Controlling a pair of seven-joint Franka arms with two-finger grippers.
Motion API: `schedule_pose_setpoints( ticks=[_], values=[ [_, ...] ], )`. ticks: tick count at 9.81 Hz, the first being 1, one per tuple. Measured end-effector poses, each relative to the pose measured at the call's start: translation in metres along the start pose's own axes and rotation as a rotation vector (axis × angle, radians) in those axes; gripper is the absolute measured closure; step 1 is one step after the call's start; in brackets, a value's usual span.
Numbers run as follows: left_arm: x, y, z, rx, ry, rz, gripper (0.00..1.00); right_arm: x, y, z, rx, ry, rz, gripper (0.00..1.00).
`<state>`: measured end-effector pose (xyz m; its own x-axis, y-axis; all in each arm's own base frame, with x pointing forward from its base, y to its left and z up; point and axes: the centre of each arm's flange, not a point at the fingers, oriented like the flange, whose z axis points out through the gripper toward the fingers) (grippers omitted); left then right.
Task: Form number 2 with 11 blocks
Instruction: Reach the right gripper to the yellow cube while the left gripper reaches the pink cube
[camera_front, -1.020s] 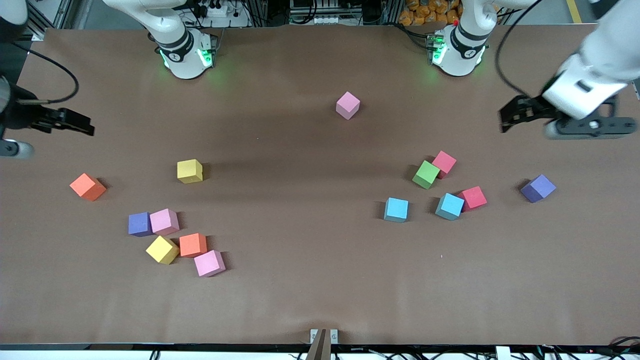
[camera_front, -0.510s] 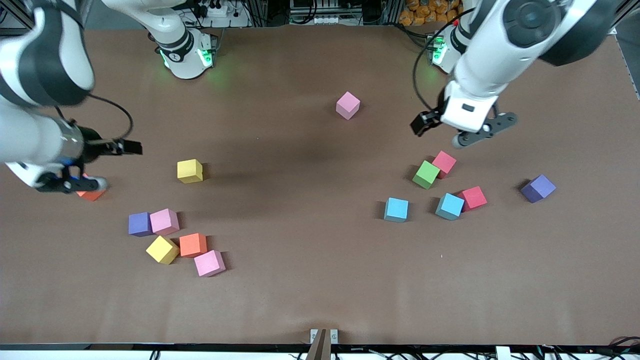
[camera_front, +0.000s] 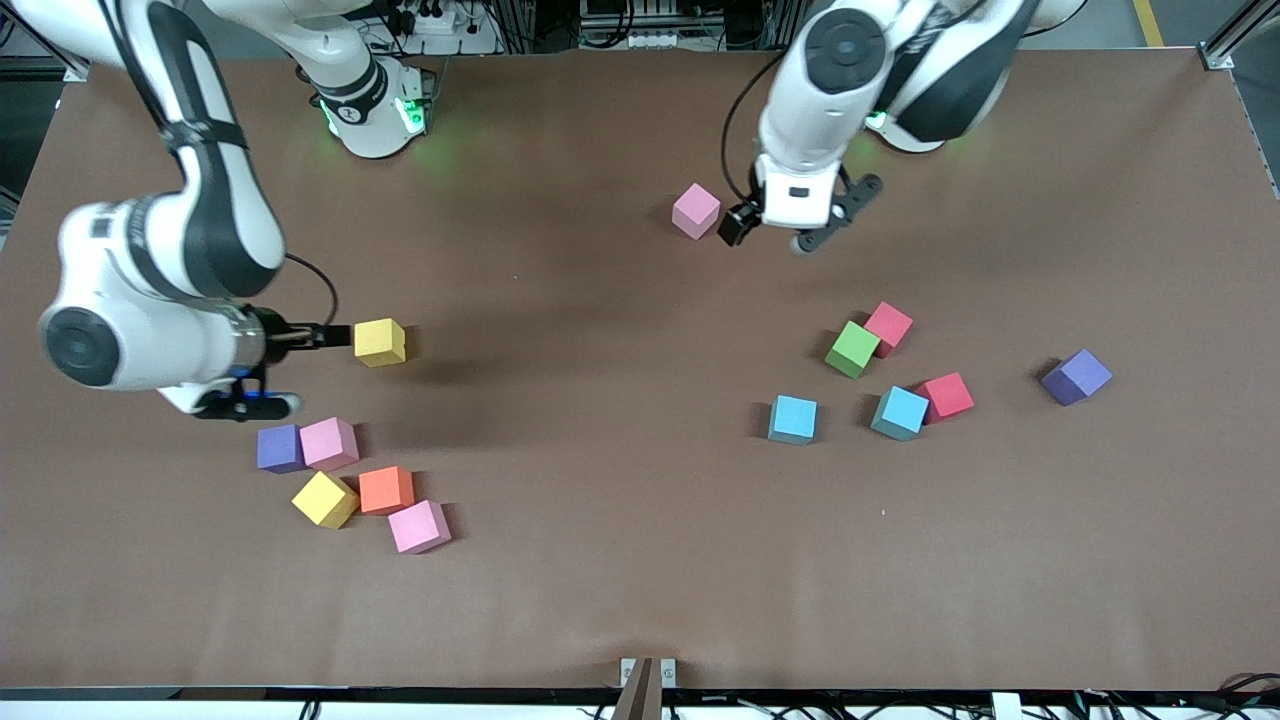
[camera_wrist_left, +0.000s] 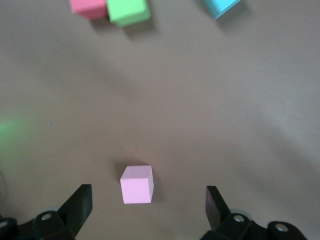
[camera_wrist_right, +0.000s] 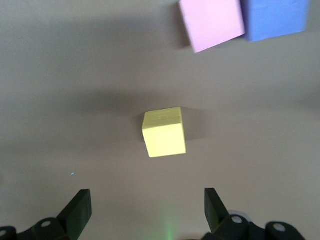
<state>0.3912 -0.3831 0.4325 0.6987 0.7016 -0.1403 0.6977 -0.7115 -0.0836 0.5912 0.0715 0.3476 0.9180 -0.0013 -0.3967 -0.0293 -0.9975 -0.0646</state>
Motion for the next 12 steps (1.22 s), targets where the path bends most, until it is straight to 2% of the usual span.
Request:
schedule_pose_setpoints(
  ticks=[3,5,8,10,12],
  values=[
    [-0.049,-0.014,0.073,-0.061,0.02,0.011,0.0,0.017,-0.004,0.069,-0.005,0.038,0.002,0.0],
    [-0.074,-0.035,0.116,-0.071,0.031,0.036,0.0,0.023,0.005,0.115,-0.012,0.046,-0.008,0.0],
    [-0.082,-0.052,0.147,-0.08,0.038,0.061,0.0,0.024,0.013,0.143,-0.018,0.023,-0.06,0.0],
    [-0.085,-0.052,0.173,-0.118,0.021,0.019,0.0,0.022,0.013,0.148,-0.02,0.012,-0.104,0.0],
    [-0.091,-0.049,0.205,-0.116,-0.003,-0.02,0.0,0.017,0.015,0.16,-0.02,-0.014,-0.161,0.0]
  ],
)
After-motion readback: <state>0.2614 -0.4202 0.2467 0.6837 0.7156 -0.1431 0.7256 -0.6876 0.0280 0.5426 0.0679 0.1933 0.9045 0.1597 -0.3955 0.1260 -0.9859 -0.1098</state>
